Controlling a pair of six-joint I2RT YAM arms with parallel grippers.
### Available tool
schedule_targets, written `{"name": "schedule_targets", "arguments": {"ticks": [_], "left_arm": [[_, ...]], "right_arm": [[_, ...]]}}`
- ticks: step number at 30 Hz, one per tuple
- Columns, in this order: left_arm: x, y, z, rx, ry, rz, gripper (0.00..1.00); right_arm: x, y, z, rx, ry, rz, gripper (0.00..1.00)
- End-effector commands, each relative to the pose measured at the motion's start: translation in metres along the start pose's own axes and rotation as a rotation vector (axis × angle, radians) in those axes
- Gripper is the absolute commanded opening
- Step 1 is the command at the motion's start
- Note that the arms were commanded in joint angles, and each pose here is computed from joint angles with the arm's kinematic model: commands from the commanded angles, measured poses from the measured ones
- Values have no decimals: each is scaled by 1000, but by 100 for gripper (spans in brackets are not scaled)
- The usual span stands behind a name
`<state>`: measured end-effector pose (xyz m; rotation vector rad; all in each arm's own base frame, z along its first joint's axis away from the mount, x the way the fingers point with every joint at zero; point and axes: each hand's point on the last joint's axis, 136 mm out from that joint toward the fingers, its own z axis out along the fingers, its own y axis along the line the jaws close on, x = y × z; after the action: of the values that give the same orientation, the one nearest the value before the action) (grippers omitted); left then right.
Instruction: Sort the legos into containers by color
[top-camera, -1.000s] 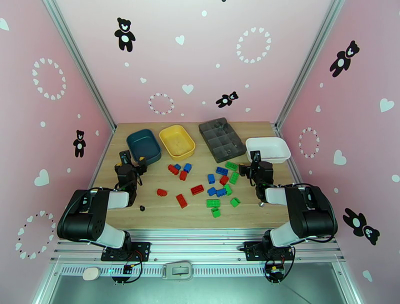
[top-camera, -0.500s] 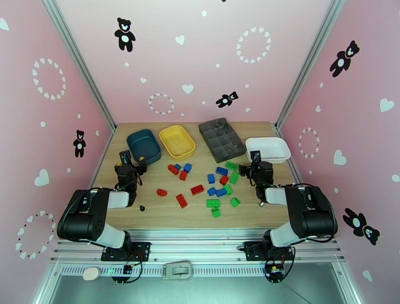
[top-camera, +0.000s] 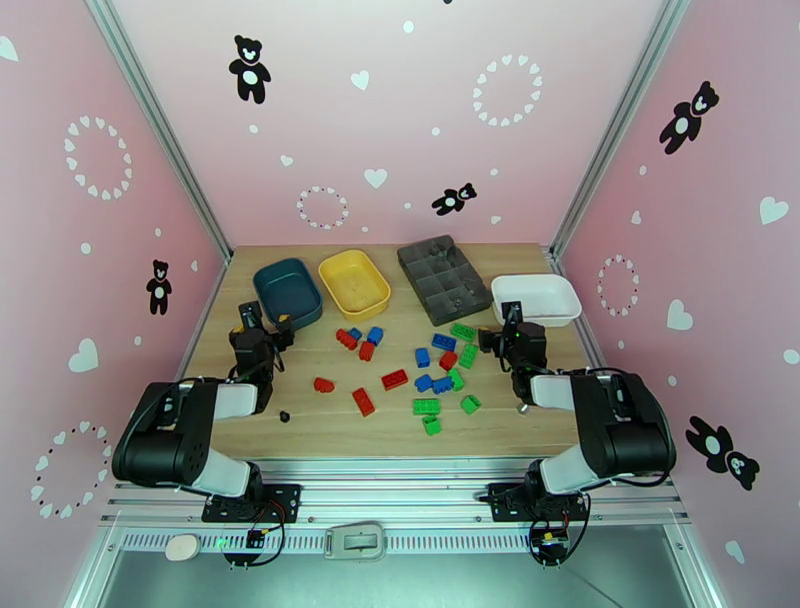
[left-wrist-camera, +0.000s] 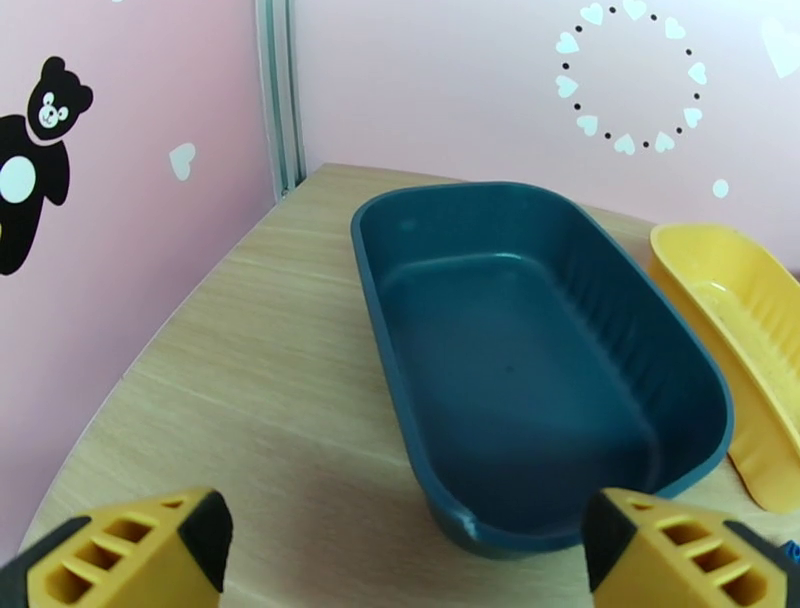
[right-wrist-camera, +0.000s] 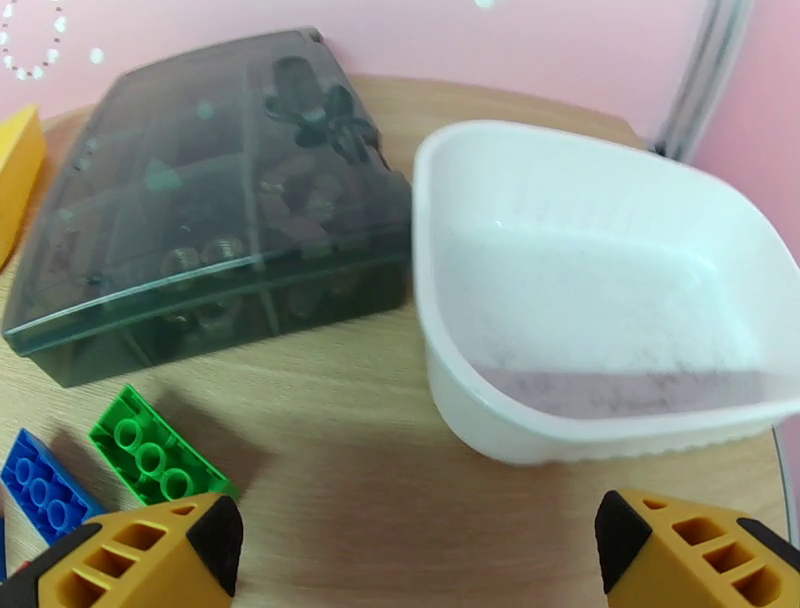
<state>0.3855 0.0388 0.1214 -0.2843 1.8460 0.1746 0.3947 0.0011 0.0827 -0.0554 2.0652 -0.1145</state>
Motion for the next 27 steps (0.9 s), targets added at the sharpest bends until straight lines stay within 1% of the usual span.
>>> {"name": "schedule_targets", "arguments": {"ticks": [1,2,4,6,8,9,10,11,12,14,15,17,19,20,23,27], "left_arm": [[-23,4,-11,-35,53,-40,99],[-22,11,-15,-87,108,-57,98],[-24,32,-28,-235,218,-117,98],[-22,47,-45,-343,321,-177,98],[-22,47,-58,-364,401,-227,98],[-22,42,-62,-340,434,-253,98],[-24,33,-66,-285,451,-276,99],[-26,27,-69,-240,457,-294,98],[-30,22,-75,-208,449,-325,98],[-38,19,-88,-173,420,-400,99],[-45,18,-95,-154,401,-453,98],[-57,5,-107,-60,386,-541,98],[-64,-8,-120,23,405,-619,98],[-64,-15,-124,60,424,-644,98],[-56,-40,-138,172,507,-697,90],[-42,-78,-162,279,603,-662,87]], "right_arm": [[-28,-30,-15,147,44,72,99],[-31,-33,-20,160,54,83,99],[-40,-40,-37,188,66,123,99],[-48,-52,-58,250,91,227,99],[-46,-64,-78,320,152,340,99],[-43,-68,-89,343,210,390,99],[-41,-69,-98,359,263,413,99],[-41,-67,-104,351,305,405,99],[-39,-62,-109,328,349,414,99],[-40,-47,-117,245,398,451,97],[-43,-36,-122,179,411,470,93],[-46,-16,-132,67,455,515,85],[-44,8,-141,-55,519,554,75],[-39,17,-144,-97,553,568,72],[-19,43,-156,-175,657,566,71],[13,77,-173,-214,783,455,75]]}}
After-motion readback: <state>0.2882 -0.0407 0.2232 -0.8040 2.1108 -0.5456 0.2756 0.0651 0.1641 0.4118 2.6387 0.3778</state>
